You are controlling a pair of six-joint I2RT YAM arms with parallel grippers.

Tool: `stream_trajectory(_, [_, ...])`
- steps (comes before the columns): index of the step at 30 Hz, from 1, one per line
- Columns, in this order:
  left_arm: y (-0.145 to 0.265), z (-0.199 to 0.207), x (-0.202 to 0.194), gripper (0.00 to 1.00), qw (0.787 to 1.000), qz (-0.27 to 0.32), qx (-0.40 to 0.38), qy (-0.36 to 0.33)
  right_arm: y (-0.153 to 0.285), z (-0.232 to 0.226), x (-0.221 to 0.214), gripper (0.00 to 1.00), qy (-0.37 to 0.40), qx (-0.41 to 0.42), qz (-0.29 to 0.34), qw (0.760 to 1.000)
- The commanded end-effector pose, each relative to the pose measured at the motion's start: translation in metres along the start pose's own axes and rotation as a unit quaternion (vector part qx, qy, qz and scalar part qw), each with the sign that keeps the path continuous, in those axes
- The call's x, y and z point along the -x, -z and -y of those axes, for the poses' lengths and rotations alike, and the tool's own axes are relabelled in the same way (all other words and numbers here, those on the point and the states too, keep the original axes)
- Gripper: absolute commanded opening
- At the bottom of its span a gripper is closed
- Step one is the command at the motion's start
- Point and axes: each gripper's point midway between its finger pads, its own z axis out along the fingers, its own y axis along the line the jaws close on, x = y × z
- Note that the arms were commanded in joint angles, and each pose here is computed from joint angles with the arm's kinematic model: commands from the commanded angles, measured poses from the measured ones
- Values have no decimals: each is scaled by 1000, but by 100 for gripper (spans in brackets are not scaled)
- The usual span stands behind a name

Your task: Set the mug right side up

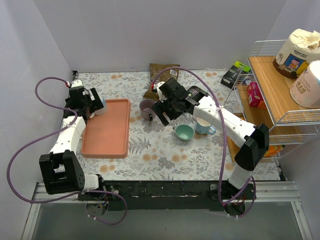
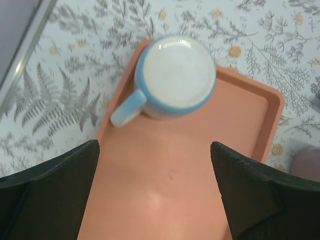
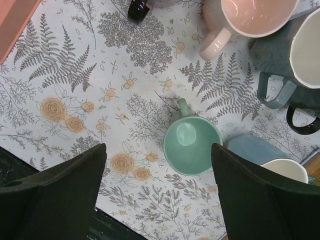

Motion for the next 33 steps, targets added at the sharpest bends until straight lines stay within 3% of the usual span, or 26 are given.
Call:
stream_trajectory(1, [-19,6,55,81,993,90,-62,-45,13,-4,-3,91,2,22,6,1000])
stream_trajectory(3, [-34,4,48,72,993,77,-64,-64,11,-5,-8,91,2,28,0,1000])
stream_trajectory(11, [-58,8,11,73,993,28,-88,-72,1,-4,-12,90,-1,34,-22,999])
stream_trajectory(18, [-60,8,11,61,993,28,-98,-59,-4,-1,-14,90,-8,35,-28,999])
stream_trajectory(33, [-53,12,-4,56,992,16,-117,-49,-12,-4,-13,88,-17,44,-35,998])
